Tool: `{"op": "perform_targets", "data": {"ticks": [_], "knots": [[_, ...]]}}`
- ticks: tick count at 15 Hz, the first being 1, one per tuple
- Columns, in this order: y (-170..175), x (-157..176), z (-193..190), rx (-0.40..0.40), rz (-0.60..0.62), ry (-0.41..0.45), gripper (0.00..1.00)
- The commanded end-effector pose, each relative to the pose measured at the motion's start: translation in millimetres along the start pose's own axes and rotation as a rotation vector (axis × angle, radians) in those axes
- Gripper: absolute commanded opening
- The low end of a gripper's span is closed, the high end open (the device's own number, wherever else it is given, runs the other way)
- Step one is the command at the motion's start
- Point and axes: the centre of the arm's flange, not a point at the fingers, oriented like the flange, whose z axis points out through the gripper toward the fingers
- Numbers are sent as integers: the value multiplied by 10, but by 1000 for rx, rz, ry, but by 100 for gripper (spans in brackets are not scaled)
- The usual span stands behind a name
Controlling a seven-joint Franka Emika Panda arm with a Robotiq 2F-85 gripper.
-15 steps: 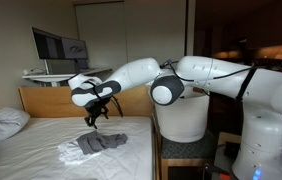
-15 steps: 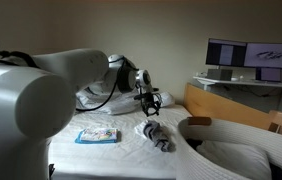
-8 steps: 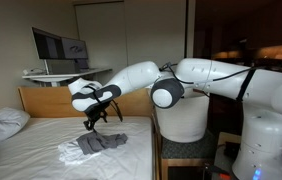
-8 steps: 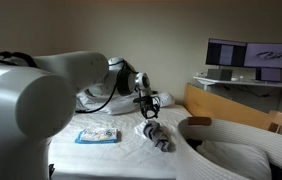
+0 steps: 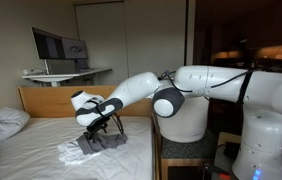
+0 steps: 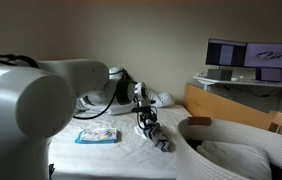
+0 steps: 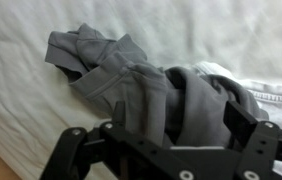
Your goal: Put the gray and white clothes in the basket respectively
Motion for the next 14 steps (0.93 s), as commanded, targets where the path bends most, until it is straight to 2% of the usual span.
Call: {"op": "perform_targets", "data": {"ticks": [1, 6, 10, 14], "knots": [[-172, 355, 224, -13, 88, 53, 100], [-120, 401, 572, -57, 162, 59, 100], [-147, 295, 976, -73, 180, 26, 100], [-223, 174, 1348, -126, 196, -18, 100]]}}
